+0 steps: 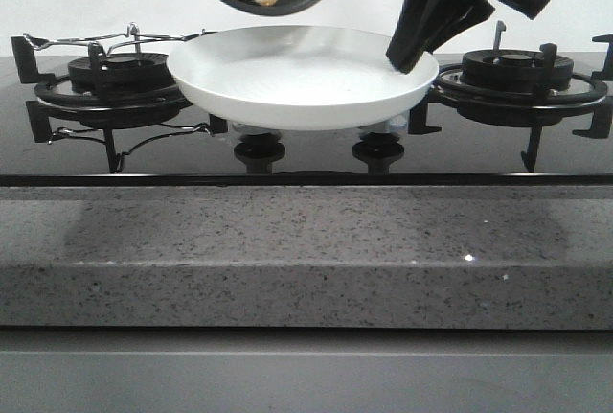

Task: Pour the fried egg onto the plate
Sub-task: 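Lift and tilt the pan with the left gripper over the plate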

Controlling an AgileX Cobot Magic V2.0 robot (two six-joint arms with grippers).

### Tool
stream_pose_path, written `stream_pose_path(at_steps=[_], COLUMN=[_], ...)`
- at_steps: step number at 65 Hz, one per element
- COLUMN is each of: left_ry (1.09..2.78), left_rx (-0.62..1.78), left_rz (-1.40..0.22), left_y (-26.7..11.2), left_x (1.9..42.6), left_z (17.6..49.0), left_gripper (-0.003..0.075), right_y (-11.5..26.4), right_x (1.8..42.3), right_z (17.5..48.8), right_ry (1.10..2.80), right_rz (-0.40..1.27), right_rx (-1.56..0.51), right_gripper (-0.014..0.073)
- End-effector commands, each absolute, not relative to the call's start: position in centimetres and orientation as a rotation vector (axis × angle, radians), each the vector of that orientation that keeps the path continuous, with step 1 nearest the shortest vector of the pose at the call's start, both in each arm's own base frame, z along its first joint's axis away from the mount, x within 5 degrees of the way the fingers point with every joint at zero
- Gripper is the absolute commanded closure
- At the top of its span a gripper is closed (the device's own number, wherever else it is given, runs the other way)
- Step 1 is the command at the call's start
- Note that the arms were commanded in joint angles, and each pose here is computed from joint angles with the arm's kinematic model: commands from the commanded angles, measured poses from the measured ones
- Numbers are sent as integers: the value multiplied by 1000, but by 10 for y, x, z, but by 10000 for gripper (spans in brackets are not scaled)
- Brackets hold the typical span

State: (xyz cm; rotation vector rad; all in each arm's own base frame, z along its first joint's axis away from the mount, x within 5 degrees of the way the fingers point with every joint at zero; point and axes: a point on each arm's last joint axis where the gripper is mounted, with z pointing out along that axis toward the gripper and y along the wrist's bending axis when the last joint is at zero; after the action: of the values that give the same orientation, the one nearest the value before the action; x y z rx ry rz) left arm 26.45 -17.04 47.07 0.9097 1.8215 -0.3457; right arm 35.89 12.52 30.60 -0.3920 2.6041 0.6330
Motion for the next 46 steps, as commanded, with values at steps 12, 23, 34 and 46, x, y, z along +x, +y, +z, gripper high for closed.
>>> stream_pose_path(at_steps=[12, 23, 34, 46], left_ry=[1647, 1656, 1659, 1664], left_rx=[852, 838, 832, 825], left_rz=[-224, -258, -264, -287], left_y=[-180, -182, -182, -184], left_x=[239, 238, 238, 237], left_z=[503, 503, 503, 503], left_gripper=[739, 739, 739, 739], right_y=[124, 124, 124, 124], right_x=[351, 351, 351, 351], right_z=[336, 336, 336, 336], right_ry=[2495, 2495, 2495, 2495], right_rz=[669, 669, 669, 669], right_rx=[-379, -379, -379, -379], right_gripper=[634, 634, 634, 634])
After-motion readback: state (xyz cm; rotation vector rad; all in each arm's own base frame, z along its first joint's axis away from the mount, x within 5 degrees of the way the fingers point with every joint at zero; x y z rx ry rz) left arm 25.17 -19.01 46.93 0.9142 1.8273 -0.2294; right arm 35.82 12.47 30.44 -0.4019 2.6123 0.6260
